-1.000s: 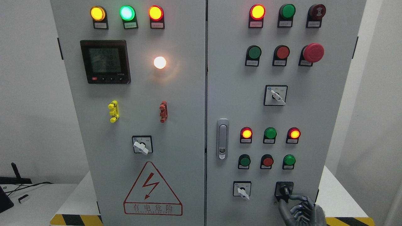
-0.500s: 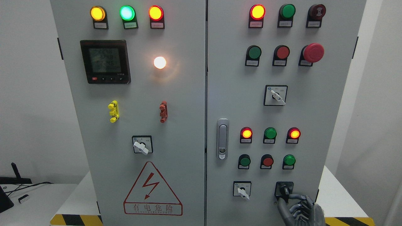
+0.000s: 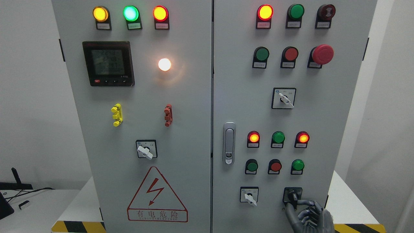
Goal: Trip black knob to open circuit
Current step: 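Close the right hand fingers around the black rotary knob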
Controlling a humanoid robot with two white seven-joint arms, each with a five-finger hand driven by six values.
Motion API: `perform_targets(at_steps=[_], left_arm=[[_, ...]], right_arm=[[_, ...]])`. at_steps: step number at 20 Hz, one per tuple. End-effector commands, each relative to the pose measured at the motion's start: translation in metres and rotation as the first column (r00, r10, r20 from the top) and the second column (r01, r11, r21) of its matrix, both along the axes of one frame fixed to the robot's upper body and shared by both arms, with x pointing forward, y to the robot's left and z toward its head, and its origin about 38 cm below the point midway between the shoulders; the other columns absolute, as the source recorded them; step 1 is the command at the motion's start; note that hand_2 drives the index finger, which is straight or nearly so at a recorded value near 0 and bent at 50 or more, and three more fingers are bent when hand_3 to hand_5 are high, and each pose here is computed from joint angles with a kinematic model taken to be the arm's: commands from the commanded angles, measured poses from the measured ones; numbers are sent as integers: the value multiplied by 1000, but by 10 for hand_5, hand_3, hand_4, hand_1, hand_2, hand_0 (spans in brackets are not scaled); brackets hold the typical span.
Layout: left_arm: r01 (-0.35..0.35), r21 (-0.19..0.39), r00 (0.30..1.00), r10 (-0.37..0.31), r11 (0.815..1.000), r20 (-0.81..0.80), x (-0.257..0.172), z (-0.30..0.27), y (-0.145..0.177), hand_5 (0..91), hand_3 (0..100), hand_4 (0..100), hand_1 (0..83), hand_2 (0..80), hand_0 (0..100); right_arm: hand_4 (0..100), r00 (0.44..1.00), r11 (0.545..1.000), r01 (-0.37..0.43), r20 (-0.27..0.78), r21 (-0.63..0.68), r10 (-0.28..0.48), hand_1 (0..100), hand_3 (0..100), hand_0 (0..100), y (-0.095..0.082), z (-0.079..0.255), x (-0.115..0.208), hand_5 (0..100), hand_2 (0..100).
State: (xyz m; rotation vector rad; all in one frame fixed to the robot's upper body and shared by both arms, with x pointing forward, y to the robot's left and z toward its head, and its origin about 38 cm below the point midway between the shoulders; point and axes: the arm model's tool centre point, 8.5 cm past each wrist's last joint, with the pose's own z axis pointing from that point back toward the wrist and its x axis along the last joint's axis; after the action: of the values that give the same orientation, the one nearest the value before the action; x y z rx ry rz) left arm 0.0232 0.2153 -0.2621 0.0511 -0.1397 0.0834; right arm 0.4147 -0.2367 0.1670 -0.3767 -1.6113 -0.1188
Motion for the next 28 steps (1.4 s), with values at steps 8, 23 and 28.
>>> perform_targets(at_steps=[8, 23, 28], left_arm=[[31, -2, 1000, -31, 1000, 1, 0, 0, -1, 0, 0, 0, 389, 0, 120], [31, 0, 1000, -31, 1000, 1, 0, 0, 0, 0, 0, 0, 389, 0, 120], [31, -2, 1000, -31, 1000, 1, 0, 0, -1, 0, 0, 0, 389, 0, 120]], right_arm=[[912, 1000, 1000, -15, 2, 11, 15, 762, 854, 330, 8, 1, 1, 997, 508], [914, 1000, 1000, -25, -17, 9, 25, 760, 860, 340, 12, -1, 1, 998, 514], [913, 999, 1000, -27, -18, 8, 27, 760, 861, 340, 13, -1, 3, 998, 517]])
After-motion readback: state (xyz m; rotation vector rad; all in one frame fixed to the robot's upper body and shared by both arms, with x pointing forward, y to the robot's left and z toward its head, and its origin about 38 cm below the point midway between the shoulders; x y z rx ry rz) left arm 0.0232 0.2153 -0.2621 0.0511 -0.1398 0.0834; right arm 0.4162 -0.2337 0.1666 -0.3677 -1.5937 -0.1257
